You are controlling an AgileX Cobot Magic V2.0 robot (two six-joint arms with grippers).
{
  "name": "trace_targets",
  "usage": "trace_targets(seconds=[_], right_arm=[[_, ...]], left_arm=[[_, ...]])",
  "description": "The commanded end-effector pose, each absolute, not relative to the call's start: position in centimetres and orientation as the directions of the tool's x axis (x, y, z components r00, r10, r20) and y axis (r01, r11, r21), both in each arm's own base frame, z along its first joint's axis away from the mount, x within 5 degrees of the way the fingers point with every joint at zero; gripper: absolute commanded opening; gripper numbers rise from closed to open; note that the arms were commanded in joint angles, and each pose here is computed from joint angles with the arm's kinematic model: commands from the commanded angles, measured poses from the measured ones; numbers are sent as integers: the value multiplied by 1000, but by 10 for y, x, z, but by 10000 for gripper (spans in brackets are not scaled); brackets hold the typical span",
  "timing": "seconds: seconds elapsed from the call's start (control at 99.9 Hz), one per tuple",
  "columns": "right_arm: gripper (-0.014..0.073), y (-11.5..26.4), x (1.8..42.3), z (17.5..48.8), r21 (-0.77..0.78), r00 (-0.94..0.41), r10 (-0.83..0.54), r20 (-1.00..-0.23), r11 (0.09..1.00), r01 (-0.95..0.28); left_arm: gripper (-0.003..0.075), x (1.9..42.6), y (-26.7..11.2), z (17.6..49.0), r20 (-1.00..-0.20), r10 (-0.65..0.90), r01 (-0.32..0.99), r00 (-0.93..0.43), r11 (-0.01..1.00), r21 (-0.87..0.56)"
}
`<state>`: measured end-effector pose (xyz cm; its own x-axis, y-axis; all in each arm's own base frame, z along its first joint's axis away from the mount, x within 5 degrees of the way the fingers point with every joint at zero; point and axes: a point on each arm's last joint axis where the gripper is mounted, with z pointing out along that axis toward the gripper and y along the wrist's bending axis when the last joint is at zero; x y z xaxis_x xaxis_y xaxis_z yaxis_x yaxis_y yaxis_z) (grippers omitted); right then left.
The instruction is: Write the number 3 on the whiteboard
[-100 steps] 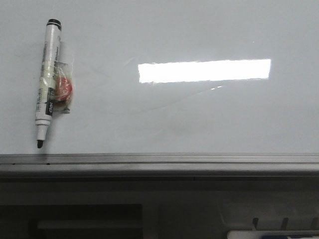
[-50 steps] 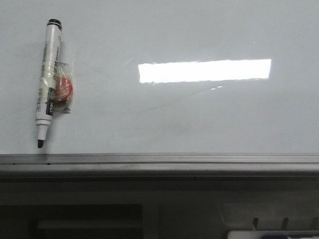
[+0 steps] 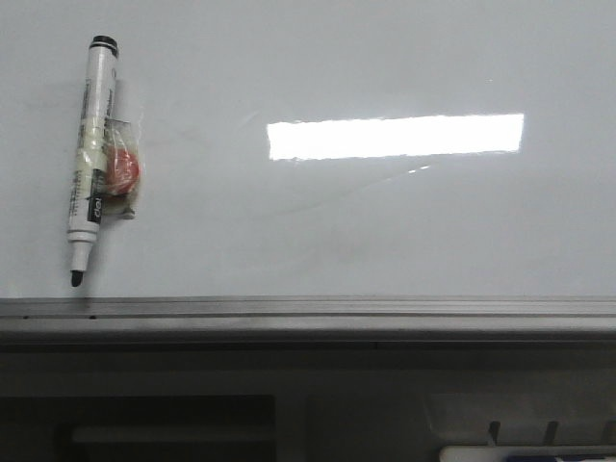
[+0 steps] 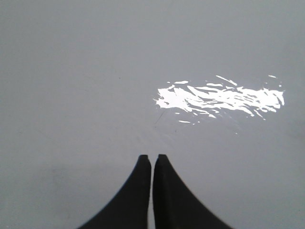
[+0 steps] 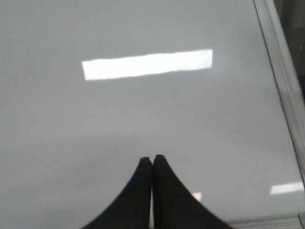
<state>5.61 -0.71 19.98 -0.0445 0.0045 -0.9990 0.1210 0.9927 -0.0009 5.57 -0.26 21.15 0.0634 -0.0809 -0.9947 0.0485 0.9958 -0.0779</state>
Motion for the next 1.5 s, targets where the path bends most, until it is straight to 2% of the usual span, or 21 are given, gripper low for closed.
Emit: trace_targets(seconds=[0.0, 0.1, 0.15, 0.33, 0.39, 0.46, 0.56, 0.59, 0.63, 0.68, 0.78, 0.87, 1.061, 1.271, 1.491], right_arm=[[-41, -7, 60, 216, 9, -15, 11, -1000, 993, 115], [-41, -7, 65, 227, 11, -81, 19, -997, 995, 100], [-41, -7, 69, 233, 11, -159, 26, -987, 995, 94], [-41, -7, 81, 253, 17, -337, 48, -940, 995, 95], [-41, -7, 83, 256, 23, -372, 57, -926, 995, 96], [-41, -7, 84, 255, 27, -391, 63, -918, 995, 97], [-41, -7, 84, 255, 35, -392, 70, -917, 995, 97], [-41, -7, 84, 255, 35, -392, 70, -917, 995, 97], [-41, -7, 84, 255, 35, -390, 68, -918, 995, 92], [-41, -6, 84, 256, 35, -383, 65, -922, 996, 84], [-41, -4, 84, 255, 45, -385, 66, -920, 997, 61], [-41, -3, 84, 255, 45, -386, 64, -920, 997, 57], [-41, -3, 85, 256, 46, -378, 64, -923, 997, 57], [-41, -3, 85, 256, 46, -378, 64, -923, 997, 57], [-41, -3, 85, 257, 46, -368, 63, -928, 997, 56]], left_arm=[[-21, 52, -2, 232, -973, -164, 62, 160, 986, -156], [-21, 51, -4, 253, -994, -92, 65, 61, 994, -88], [-21, 52, -4, 263, -998, -56, 62, 11, 997, -55], [-19, 59, -5, 295, -998, -49, 66, -35, 997, -51], [12, 63, -5, 297, -997, -41, 70, -58, 997, -45], [148, 68, -7, 295, -995, -28, 84, -94, 996, -36], [476, 76, -9, 294, -989, -87, 97, -118, 990, -99], [547, 80, -9, 293, -987, -106, 95, -120, 988, -118], [624, 84, -10, 292, -983, -148, 92, -112, 983, -159], [666, 90, -9, 290, -977, -180, 84, -111, 978, -190], [637, 100, -11, 284, -975, -154, 82, -161, 982, -169], [619, 107, -16, 284, -977, -82, 137, -195, 985, -109], [619, 111, -44, 293, -976, -30, 357, -215, 928, -107], [619, 103, -78, 296, -980, -40, 580, -193, 801, -147], [617, 114, -104, 288, -960, -86, 613, -266, 754, -237]])
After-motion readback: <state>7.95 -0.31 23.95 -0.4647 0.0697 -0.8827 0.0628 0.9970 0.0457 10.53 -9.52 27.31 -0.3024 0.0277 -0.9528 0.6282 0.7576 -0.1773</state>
